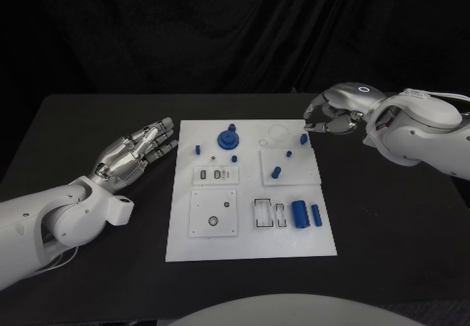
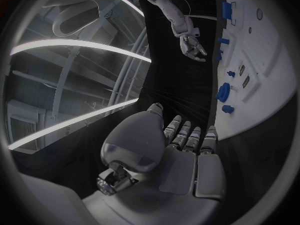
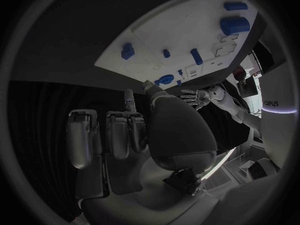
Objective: Assemble the parts on the task board
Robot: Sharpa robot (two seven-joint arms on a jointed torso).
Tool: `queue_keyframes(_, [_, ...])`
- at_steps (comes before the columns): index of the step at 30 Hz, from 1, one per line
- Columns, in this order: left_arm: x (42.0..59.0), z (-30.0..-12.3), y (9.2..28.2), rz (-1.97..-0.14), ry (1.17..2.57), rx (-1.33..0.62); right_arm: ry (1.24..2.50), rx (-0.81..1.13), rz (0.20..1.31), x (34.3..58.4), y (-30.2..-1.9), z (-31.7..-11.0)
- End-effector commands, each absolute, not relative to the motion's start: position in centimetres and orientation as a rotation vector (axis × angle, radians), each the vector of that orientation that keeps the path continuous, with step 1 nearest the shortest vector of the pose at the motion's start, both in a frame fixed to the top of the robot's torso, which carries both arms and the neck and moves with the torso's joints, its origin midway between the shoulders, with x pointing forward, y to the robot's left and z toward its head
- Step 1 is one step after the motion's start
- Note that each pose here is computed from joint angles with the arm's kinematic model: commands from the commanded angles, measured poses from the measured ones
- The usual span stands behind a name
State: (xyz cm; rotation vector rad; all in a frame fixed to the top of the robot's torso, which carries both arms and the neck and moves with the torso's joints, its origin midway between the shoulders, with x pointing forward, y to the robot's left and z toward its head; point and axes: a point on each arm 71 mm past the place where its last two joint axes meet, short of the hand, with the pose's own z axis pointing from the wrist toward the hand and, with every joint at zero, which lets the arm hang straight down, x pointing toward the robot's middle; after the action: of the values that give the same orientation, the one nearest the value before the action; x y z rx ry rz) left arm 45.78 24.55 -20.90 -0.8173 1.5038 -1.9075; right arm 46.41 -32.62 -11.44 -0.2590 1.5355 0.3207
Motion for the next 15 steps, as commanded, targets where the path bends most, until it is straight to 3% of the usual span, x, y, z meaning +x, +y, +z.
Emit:
queue_keyframes(1, [45.6,-20.3,24.6,-1.98,1.392,-0.771,1.531,-0.207,0.279,46.3,-33.6,-12.1])
queue_keyframes(15, [45.7,-20.4,24.7,-1.979,1.396,-0.773,1.606,-0.193,0.247,46.3,-34.1,-14.4])
